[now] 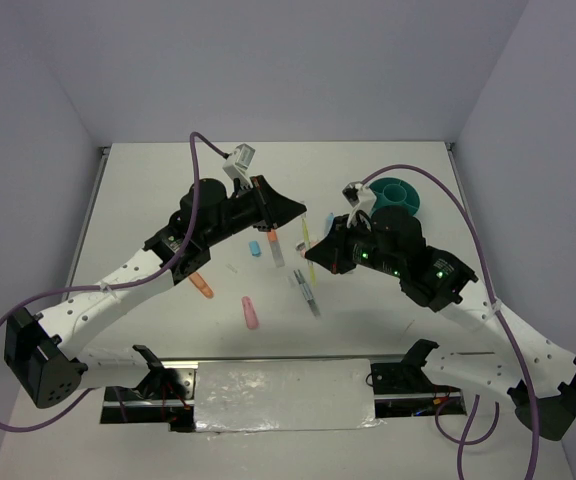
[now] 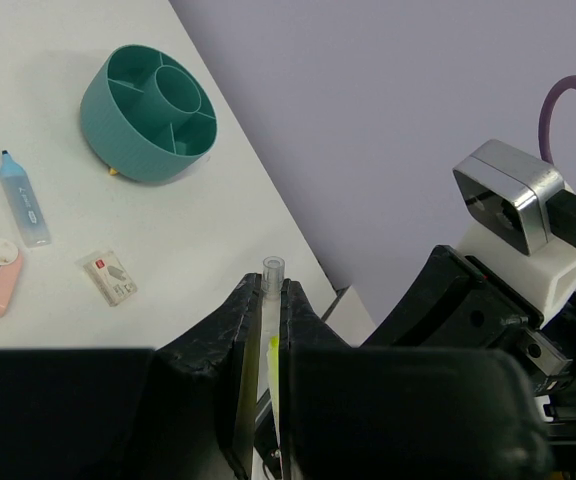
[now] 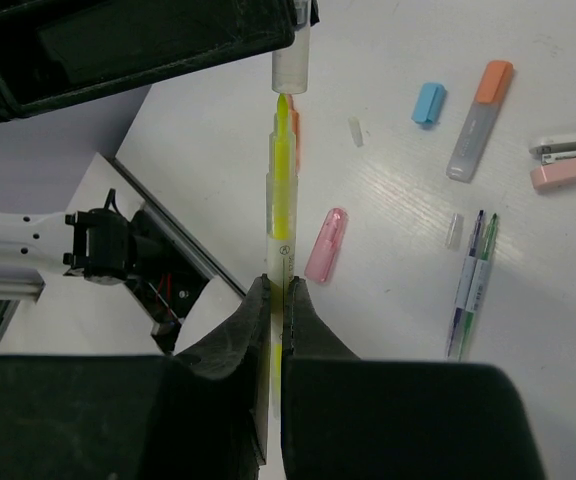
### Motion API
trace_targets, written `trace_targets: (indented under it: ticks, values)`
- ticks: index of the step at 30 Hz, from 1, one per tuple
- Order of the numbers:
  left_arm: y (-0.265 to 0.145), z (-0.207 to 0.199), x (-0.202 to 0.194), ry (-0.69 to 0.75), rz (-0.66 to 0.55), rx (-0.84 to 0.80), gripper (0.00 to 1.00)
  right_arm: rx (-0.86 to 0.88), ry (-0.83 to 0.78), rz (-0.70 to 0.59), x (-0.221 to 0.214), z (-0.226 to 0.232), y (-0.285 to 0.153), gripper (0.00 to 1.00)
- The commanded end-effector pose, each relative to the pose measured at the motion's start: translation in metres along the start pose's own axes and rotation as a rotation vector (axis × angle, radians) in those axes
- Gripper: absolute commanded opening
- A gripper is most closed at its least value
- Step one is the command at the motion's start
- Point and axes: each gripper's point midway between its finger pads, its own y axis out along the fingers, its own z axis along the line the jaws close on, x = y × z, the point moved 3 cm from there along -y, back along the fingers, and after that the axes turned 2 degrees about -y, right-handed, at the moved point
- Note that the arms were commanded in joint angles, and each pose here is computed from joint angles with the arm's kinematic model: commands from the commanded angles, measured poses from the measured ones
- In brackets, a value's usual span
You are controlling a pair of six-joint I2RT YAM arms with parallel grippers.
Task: Sort the stationery into containers
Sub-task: Close the pen cap on the pen.
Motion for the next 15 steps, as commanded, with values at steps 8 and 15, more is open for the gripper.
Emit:
trace_targets:
  ticks: [8,15]
  values:
    - [-0.0058,-0.0249,0.0208,0.043,-0.065,-0.064,0.00,0.022,-0.026,-0.047,0.0181,0.0107,-0.0049,0.00]
    - [-0.0055,-0.0230,0.0162,0.034,-0.054,-0.073,0.00,0.016,-0.032,-0.061,0.0250,0.0123,-0.0059,0.00]
